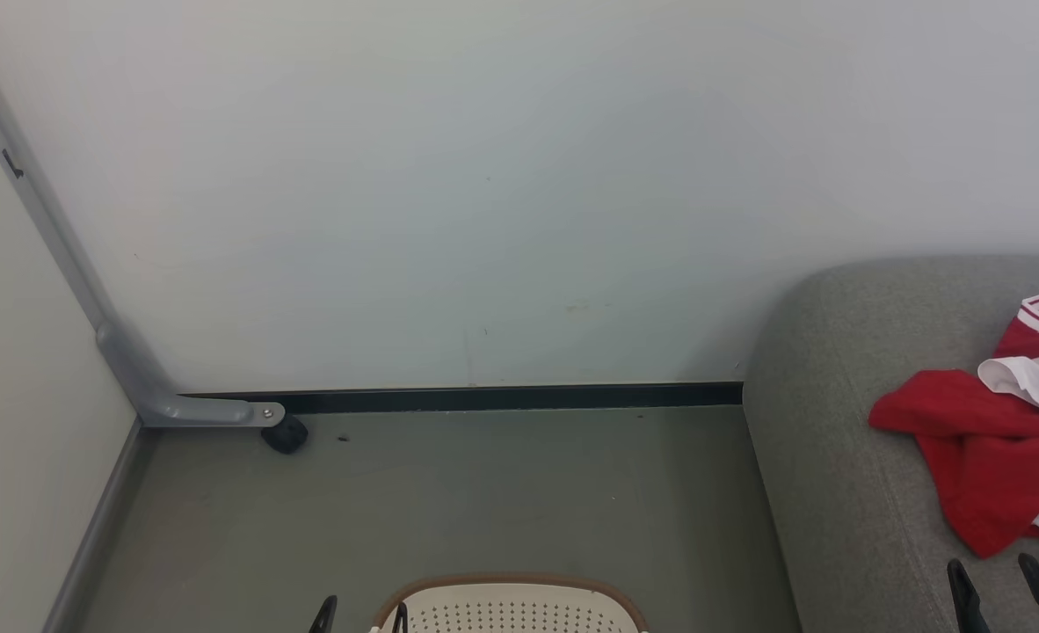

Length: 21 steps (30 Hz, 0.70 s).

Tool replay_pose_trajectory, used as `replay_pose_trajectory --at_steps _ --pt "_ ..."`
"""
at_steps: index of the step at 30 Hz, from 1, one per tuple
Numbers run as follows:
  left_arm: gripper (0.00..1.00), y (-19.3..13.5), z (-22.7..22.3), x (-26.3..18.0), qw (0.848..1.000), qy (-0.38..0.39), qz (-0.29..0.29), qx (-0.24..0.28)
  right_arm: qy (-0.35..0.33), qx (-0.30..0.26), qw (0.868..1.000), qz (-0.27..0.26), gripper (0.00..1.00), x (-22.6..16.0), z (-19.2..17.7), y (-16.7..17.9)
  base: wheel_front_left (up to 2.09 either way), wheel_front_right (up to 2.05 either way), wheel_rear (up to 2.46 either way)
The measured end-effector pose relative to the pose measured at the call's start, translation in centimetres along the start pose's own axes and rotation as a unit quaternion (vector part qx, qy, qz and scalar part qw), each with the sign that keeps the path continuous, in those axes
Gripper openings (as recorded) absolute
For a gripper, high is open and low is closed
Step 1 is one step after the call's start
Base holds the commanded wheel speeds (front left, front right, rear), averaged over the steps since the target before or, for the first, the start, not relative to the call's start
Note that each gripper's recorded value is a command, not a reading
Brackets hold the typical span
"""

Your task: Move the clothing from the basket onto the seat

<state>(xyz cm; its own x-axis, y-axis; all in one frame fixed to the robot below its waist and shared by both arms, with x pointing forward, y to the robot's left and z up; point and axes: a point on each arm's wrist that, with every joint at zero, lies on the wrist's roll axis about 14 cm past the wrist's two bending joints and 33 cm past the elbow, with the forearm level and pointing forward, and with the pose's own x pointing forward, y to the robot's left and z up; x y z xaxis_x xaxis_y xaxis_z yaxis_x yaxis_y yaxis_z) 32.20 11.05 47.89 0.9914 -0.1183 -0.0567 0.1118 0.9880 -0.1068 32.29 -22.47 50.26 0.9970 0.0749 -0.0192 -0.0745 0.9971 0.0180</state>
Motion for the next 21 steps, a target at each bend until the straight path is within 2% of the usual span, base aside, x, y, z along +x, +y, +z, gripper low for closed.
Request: replay_pose_trajectory --at_steps 13,14,21 --pt "1.0 0.0 -0.1 0.0 1.0 0.002 0.0 -0.006 -0.004 -0.008 1.0 -0.006 1.0 -0.1 0.1 -0.2 0.0 0.0 0.0" --pt "0.0 0.0 -0.1 0.0 1.0 0.003 0.0 -0.006 -0.005 -0.008 1.0 -0.006 0.0 -0.1 0.2 -0.2 0.0 0.0 0.0" --pt "0.0 0.3 -2.9 -1.0 0.999 0.046 0.005 -0.003 0.034 0.023 0.999 -0.007 0.0 -0.8 -2.8 1.5 0.0 0.0 0.0"
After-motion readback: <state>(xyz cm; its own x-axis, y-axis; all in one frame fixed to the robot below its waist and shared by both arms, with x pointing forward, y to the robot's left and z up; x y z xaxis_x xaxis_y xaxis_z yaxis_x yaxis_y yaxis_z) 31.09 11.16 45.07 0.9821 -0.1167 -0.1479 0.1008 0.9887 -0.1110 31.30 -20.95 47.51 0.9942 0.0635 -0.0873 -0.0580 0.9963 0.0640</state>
